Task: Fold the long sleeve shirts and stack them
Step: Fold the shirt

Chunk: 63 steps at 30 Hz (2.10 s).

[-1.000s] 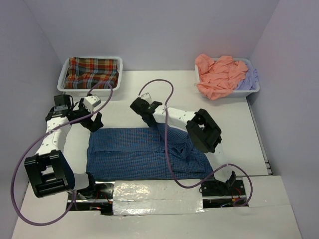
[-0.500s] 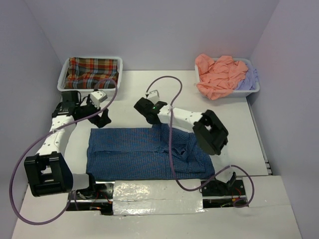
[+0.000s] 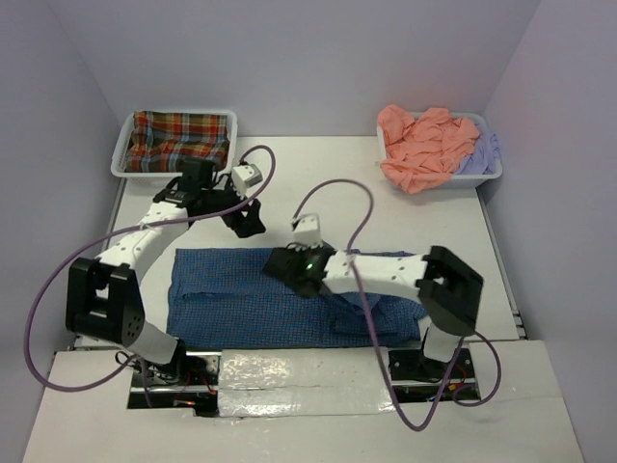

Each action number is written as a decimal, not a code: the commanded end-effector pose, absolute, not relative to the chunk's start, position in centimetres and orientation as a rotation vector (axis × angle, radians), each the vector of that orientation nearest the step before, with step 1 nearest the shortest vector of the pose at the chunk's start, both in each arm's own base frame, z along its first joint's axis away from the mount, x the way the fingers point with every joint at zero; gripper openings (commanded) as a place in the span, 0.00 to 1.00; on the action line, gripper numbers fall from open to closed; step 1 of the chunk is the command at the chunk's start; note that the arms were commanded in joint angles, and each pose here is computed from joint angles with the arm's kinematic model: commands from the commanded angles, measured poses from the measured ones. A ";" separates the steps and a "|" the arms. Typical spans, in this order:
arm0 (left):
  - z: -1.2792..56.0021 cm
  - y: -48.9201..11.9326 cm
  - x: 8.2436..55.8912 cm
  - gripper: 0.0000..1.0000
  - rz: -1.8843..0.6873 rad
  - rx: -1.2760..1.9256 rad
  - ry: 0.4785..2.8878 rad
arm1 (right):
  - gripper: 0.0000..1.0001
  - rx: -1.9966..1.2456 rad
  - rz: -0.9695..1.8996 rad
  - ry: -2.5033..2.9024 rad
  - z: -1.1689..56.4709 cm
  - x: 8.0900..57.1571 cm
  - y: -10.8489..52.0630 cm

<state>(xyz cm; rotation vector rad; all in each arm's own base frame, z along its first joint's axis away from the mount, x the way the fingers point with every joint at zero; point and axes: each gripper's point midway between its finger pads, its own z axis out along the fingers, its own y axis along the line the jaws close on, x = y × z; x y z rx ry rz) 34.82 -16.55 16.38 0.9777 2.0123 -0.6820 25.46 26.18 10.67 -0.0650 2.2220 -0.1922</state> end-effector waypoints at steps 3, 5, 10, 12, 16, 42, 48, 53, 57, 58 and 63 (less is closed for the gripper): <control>15.0 -18.4 35.7 0.94 -0.798 0.948 2.071 | 0.24 -0.397 -0.263 2.136 7.9 21.0 33.2; 13.4 -18.4 35.6 0.94 -0.829 0.939 2.130 | 0.42 -0.515 -0.345 2.101 6.8 20.0 35.1; 11.6 -19.1 33.8 0.95 -0.901 0.972 2.179 | 0.83 -0.655 -0.290 2.076 6.4 17.1 38.0; 11.0 -19.2 33.0 0.96 -0.888 0.998 2.192 | 0.84 -0.678 -0.222 2.101 6.3 16.6 37.9; 11.3 -20.0 31.5 0.97 -0.862 1.057 2.169 | 0.85 -0.748 0.068 2.124 8.5 14.7 39.6; 5.6 -24.2 26.1 0.91 -0.944 1.164 2.413 | 0.76 0.153 0.498 2.264 13.6 21.2 15.3; 5.7 -26.2 25.3 0.62 -1.021 1.204 2.388 | 0.75 0.221 0.464 2.279 12.1 22.1 13.6; 6.8 -26.7 26.8 0.32 -0.989 1.202 2.354 | 0.74 0.253 0.425 2.332 10.3 22.2 12.8; 7.9 -26.9 28.8 0.00 -0.907 1.199 2.325 | 0.70 0.294 0.380 2.373 9.4 21.9 11.8; 8.1 -26.8 29.2 0.00 -0.880 1.203 2.329 | 0.69 0.308 0.372 2.374 9.4 21.9 11.5; 13.3 -27.0 34.8 0.00 -0.561 1.229 2.179 | 0.57 0.406 0.345 2.359 9.5 22.1 9.4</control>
